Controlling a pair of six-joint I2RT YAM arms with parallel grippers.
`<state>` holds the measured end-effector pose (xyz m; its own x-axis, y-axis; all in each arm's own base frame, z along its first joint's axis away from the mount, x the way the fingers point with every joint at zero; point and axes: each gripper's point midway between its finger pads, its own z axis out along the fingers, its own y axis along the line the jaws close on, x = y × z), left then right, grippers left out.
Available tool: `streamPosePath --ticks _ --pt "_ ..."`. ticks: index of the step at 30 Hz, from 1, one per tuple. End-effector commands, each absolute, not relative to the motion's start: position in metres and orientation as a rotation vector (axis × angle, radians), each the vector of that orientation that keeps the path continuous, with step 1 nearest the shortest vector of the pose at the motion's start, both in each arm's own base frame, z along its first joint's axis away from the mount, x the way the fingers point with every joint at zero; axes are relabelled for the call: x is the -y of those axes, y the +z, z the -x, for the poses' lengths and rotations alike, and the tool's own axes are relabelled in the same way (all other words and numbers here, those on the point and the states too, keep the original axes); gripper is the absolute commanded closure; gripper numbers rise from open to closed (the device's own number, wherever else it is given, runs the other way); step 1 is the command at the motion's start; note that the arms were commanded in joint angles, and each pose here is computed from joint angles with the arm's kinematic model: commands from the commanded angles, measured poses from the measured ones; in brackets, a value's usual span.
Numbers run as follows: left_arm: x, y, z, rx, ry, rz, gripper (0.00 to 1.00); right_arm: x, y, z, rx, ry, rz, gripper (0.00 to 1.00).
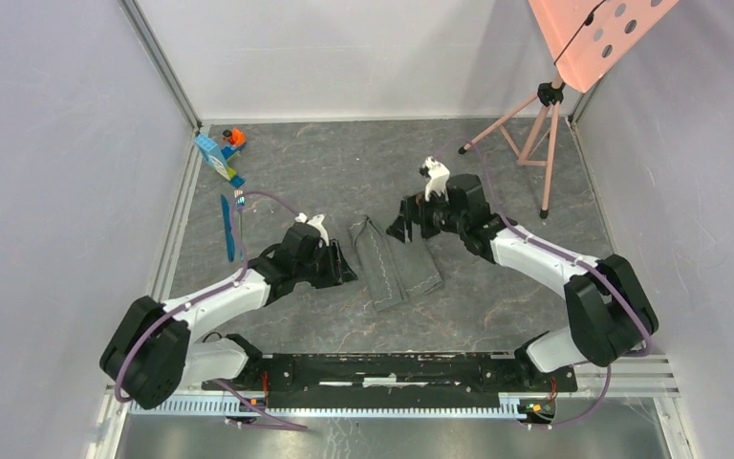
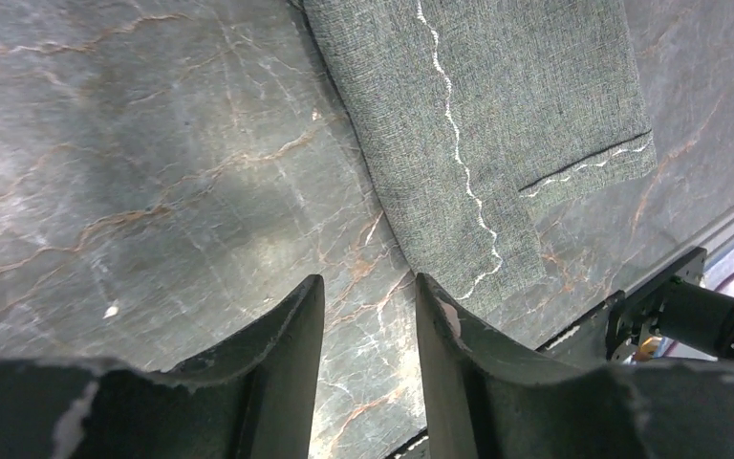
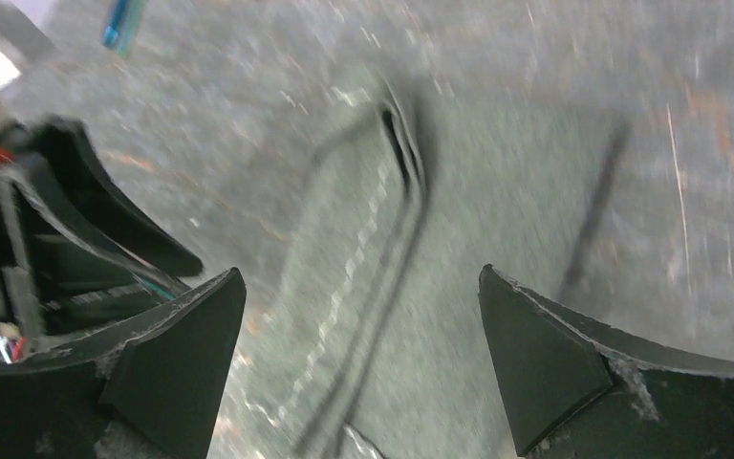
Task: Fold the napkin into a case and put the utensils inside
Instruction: Fold the 2/3-rectangle-folded napkin at the center of the board.
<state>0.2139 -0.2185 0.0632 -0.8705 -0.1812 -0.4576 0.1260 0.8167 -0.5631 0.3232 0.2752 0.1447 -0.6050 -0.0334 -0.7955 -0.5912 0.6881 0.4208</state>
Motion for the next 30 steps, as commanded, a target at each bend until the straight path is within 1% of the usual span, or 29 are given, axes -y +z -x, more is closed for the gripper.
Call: streamPosePath --ticks 1,3,6,11,16,20,22,24,26,27,29,30 --pt "0.249 0.088 -0.225 -2.44 -0.975 0.01 0.52 -0.241 0.112 -0.304 -2.179 0.836 0.437 0.02" --pt "0.254 0.091 -0.222 -2.438 -0.948 -0.041 0.5 -0.223 0.097 -0.296 -2.227 0.811 0.355 0.02" --pt "0.261 0.1 -0.216 -2.409 -0.923 -0.081 0.49 -0.212 0.083 -0.278 -2.281 0.904 0.264 0.03" --pt "0.273 0.117 -0.203 -2.348 -0.911 -0.142 0.45 -0.204 0.07 -0.251 -2.311 1.006 0.285 0.05" --pt "0.286 0.114 -0.191 -2.374 -0.901 -0.18 0.44 -0.199 0.057 -0.233 -2.346 1.132 0.256 0.07" --pt "0.295 0.115 -0.186 -2.372 -0.895 -0.194 0.44 -0.197 0.05 -0.222 -2.345 1.161 0.224 0.08" --pt "0.303 0.118 -0.183 -2.367 -0.896 -0.236 0.44 -0.199 0.05 -0.221 -2.339 1.183 0.211 0.14" --pt "0.31 0.119 -0.184 -2.354 -0.867 -0.271 0.44 -0.202 0.052 -0.22 -2.306 1.222 0.19 0.23" --pt "0.313 0.119 -0.184 -2.352 -0.842 -0.285 0.44 -0.207 0.056 -0.215 -2.281 1.282 0.142 0.42" --pt "0.312 0.12 -0.185 -2.351 -0.826 -0.285 0.44 -0.21 0.057 -0.211 -2.272 1.303 0.125 0.48" --pt "0.309 0.119 -0.186 -2.351 -0.796 -0.276 0.44 -0.214 0.052 -0.2 -2.276 1.326 0.043 0.55" --pt "0.307 0.118 -0.187 -2.352 -0.78 -0.273 0.44 -0.219 0.05 -0.19 -2.283 1.35 0.004 0.62"
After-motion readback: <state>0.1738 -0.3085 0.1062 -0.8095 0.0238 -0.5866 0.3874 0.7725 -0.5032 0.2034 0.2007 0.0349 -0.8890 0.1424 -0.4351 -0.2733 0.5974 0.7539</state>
